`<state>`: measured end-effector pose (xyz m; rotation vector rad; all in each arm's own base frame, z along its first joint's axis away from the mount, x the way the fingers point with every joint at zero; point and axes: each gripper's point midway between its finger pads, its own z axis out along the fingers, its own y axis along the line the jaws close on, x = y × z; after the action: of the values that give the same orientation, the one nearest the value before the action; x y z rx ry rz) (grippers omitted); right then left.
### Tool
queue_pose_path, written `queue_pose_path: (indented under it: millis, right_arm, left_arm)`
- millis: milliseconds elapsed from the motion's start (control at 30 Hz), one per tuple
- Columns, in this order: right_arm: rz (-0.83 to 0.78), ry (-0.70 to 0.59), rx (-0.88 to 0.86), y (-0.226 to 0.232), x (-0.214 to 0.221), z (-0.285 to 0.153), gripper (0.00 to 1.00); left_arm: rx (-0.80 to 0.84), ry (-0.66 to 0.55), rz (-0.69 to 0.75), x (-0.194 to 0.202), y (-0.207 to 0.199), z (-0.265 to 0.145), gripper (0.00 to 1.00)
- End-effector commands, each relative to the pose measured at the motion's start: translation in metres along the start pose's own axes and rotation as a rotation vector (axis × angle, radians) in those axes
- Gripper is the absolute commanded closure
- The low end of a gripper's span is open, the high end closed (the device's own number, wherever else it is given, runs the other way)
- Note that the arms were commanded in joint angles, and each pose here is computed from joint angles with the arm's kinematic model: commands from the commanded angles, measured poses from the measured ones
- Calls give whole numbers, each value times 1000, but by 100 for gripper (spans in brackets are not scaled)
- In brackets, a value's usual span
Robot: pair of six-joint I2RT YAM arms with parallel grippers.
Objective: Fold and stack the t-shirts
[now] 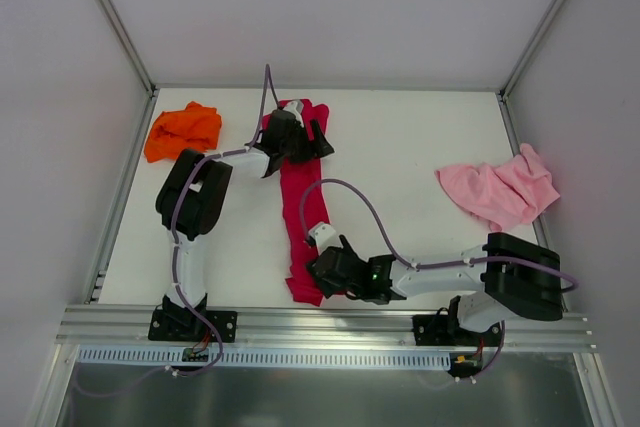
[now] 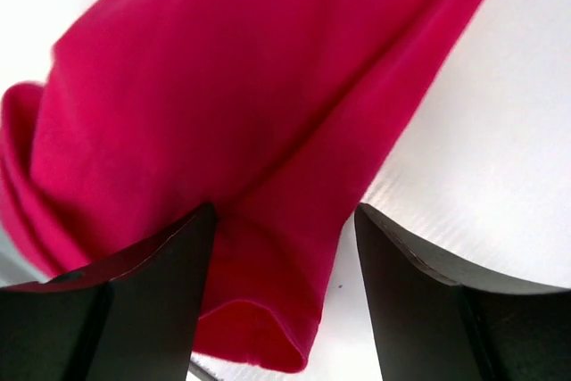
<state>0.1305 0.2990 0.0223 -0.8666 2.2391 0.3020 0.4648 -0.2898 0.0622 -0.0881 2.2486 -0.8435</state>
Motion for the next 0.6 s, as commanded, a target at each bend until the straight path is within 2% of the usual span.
queue_pose_path:
  millis: [0,267,367,533,567]
  right_arm:
    - [-38,-33,-87,26,-10,-7,31]
    - [-97,-32,-218,60,-8,-9,31]
    - [-107,-43,-217,61,-11,-12,30]
    - [-164,-98,-4,28,-25,-15,26]
    - [-206,-129,38,22,-38,-19,17]
  left_arm:
    - [50,-16,-18,-12,-15,3,25]
    - [52,-21,-15,-13,-17,-3,25]
    - [43,-22,-3,-15,-16,-5,25]
    - [41,-40,42,-18,-18,-15,25]
    - [33,-76,67,-28,-20,-25,23]
